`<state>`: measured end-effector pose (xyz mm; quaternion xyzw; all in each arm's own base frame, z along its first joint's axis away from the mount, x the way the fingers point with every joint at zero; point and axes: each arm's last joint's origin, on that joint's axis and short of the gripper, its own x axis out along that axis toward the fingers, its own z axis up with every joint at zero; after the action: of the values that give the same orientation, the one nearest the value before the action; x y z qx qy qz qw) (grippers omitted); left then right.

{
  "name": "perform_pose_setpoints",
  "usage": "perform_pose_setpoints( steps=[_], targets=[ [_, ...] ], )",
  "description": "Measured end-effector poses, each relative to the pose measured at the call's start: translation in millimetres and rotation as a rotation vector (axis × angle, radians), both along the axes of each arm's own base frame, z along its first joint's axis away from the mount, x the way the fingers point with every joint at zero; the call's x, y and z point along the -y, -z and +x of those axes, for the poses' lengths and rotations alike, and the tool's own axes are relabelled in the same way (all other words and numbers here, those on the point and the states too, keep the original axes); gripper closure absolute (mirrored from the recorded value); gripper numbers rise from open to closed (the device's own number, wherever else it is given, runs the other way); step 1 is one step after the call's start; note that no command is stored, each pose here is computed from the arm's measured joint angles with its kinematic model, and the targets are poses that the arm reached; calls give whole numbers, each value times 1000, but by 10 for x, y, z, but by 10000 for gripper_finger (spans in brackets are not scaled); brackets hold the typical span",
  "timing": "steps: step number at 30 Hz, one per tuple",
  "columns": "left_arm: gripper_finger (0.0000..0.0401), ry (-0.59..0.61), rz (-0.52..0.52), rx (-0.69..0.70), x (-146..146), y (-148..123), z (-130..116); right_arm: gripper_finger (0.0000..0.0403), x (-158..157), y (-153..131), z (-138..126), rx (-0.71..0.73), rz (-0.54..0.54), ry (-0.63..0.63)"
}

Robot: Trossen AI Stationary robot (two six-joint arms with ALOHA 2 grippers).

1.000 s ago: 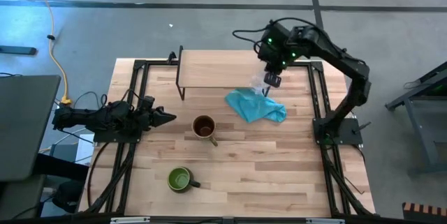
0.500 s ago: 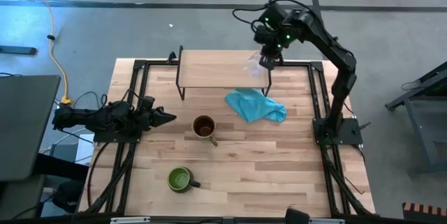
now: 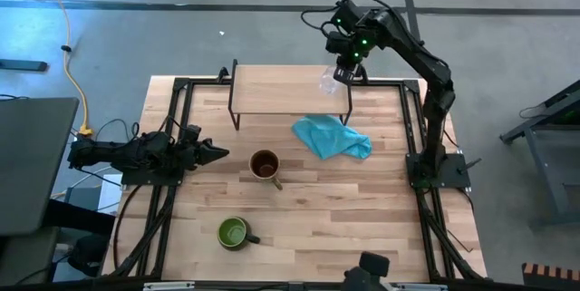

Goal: Stack small to large cups/mugs on shelf
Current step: Put the transparent mug on the shelf

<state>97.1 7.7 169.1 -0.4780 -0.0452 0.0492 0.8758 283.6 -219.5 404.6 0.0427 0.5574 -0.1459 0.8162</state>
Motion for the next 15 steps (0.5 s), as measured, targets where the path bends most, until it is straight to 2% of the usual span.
perform_pose_setpoints(
  steps=[9, 15],
  targets=[
    [311, -3, -4, -1, -1, 2, 0, 403, 78, 65, 56, -27, -56, -101],
    [311, -26, -5, 0, -7, 1, -1, 403, 86, 58, 78, -11, -74, -116]
  ],
)
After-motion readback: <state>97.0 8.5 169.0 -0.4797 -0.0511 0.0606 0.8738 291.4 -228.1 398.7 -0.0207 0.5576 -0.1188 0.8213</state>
